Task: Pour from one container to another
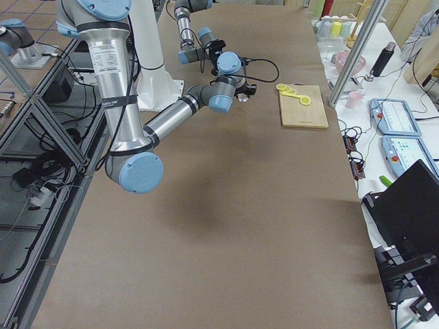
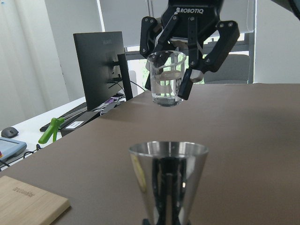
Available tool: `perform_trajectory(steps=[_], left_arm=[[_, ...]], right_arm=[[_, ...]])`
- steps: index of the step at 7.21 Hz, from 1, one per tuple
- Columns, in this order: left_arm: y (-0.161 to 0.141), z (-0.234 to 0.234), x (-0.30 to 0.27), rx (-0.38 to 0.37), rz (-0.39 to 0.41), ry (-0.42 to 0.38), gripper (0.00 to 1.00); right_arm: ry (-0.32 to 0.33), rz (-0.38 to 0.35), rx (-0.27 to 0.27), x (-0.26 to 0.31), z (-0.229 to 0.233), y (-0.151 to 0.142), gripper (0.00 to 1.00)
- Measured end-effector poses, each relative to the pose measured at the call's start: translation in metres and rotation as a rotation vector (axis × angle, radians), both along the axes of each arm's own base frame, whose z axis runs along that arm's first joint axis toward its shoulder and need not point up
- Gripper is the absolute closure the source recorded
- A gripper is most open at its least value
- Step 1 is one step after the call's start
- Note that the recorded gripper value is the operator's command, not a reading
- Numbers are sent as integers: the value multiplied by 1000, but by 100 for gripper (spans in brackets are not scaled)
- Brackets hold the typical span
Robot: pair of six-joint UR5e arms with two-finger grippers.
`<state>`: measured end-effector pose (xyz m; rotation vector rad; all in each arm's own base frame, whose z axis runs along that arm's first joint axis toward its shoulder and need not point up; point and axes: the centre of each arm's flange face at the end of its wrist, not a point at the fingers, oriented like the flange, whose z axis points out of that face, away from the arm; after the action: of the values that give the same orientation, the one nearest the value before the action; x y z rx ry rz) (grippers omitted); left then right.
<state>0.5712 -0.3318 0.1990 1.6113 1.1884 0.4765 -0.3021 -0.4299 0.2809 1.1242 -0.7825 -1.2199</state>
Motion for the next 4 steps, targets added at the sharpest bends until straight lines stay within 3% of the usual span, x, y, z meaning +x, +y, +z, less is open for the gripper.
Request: perform_trajectory(steps=[4], left_arm=[[-1, 5, 3, 6, -3, -7, 100]], right_arm=[[-11, -33, -11, -35, -27, 1, 100]])
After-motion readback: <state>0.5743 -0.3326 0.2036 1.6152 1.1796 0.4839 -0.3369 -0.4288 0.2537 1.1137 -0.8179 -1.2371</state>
